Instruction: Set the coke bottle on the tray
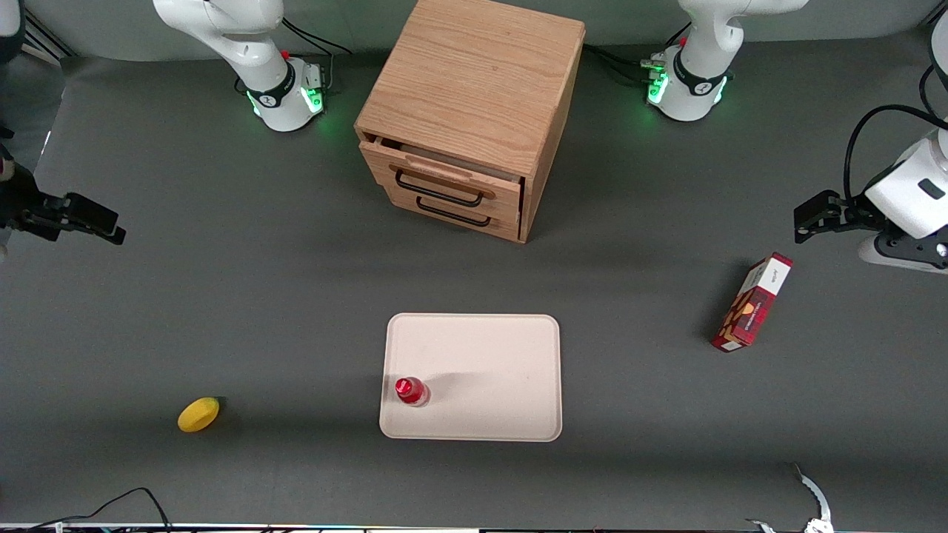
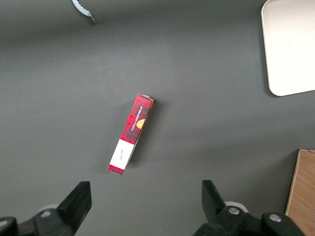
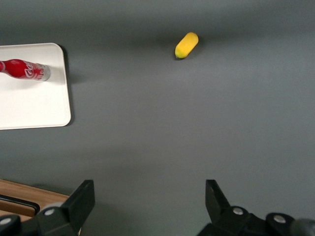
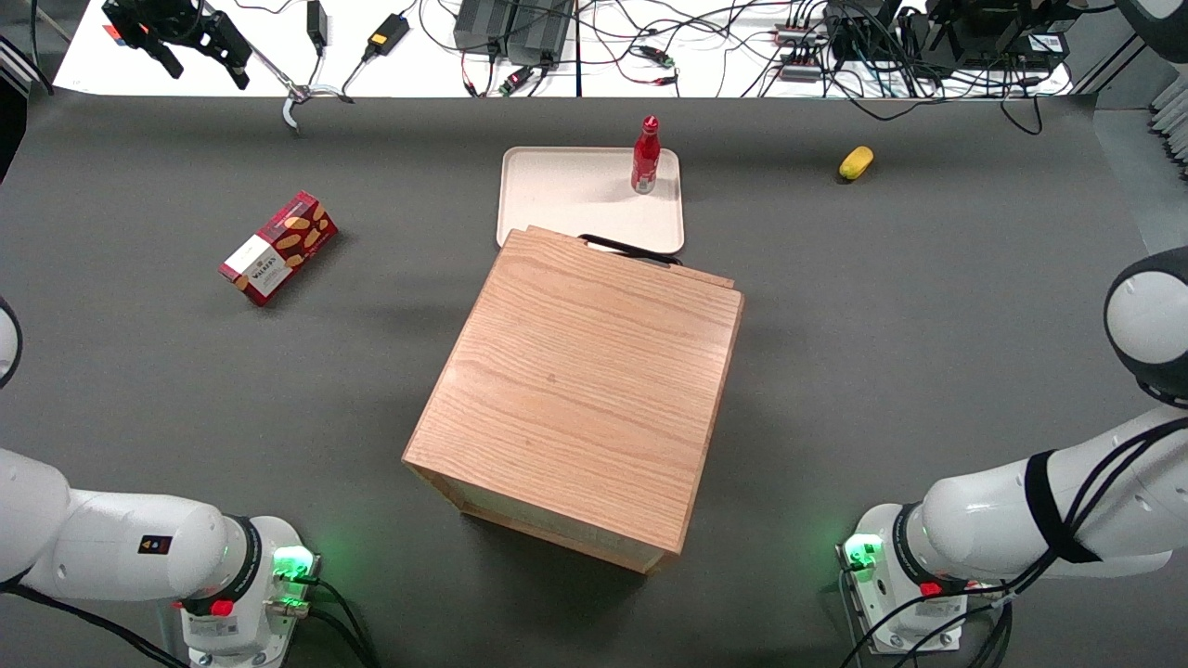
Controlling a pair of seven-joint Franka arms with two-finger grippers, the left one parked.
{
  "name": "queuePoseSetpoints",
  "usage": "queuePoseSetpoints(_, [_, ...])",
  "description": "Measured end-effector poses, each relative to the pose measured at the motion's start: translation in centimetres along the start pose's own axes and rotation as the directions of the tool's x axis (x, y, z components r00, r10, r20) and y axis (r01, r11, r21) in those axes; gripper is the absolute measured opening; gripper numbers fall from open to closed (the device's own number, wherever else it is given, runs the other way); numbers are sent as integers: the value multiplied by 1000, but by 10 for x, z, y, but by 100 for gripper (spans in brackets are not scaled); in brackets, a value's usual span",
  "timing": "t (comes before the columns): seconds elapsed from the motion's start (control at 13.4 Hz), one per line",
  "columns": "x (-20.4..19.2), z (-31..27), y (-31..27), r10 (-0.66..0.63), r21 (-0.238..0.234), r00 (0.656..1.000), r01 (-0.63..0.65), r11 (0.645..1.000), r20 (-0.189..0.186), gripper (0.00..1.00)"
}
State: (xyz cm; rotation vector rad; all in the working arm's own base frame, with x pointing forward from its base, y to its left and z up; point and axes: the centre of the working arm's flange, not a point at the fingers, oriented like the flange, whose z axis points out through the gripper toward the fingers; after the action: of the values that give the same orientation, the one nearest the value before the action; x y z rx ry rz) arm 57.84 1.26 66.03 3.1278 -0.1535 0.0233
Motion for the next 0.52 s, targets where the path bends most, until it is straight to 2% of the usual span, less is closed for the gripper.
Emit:
queuePoseSetpoints(0.22, [-11,-20,1,-5,-14,999,4,1000,-37,100])
queuePoseSetpoints(0.52, [-36,-49,-9,-76,-31,994,74,997,-76,100])
